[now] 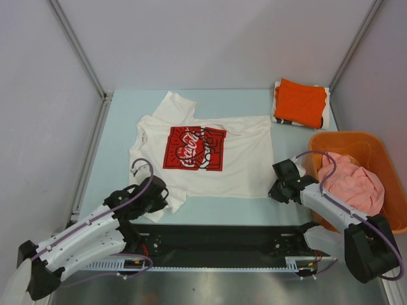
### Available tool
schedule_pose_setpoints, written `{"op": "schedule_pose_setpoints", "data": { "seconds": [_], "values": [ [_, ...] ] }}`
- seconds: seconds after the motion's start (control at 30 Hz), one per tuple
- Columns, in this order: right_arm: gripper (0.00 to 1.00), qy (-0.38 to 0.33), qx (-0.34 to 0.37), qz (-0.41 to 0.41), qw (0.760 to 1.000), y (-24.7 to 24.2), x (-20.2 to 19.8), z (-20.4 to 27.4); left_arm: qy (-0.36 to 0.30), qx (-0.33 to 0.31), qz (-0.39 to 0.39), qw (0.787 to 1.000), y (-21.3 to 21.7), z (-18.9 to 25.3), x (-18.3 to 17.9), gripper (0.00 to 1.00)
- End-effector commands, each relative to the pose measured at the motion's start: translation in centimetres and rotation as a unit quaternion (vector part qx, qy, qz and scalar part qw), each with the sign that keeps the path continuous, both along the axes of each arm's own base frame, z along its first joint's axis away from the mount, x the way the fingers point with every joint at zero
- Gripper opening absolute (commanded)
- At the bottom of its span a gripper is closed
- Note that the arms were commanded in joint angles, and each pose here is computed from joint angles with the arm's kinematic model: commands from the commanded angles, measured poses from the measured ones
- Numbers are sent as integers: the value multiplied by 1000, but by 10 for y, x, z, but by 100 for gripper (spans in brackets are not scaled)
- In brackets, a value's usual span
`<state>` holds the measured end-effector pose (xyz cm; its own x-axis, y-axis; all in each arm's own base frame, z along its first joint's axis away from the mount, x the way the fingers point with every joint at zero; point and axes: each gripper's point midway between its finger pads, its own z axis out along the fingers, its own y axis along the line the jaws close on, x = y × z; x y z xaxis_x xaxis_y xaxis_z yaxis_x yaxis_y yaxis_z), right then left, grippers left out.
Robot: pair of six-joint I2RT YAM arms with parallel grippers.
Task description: Fold and stack the t-shirts
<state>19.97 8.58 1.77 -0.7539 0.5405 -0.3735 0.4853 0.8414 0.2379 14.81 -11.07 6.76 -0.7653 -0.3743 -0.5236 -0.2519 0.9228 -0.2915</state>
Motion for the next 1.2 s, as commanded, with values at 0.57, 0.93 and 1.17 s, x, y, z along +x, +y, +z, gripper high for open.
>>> {"op": "schedule_pose_setpoints", "data": {
  "seconds": [0.57,0.93,1.17],
  "values": [
    [0,-86,17,37,995,11,22,100,11,40,-157,987,-12,96,31,0],
    [0,-103,12,60,993,15,109,121,-14,84,-178,980,-17,128,150,1],
    [0,-100,12,50,994,0,156,125,2,107,-153,982,3,123,209,0]
  ]
}}
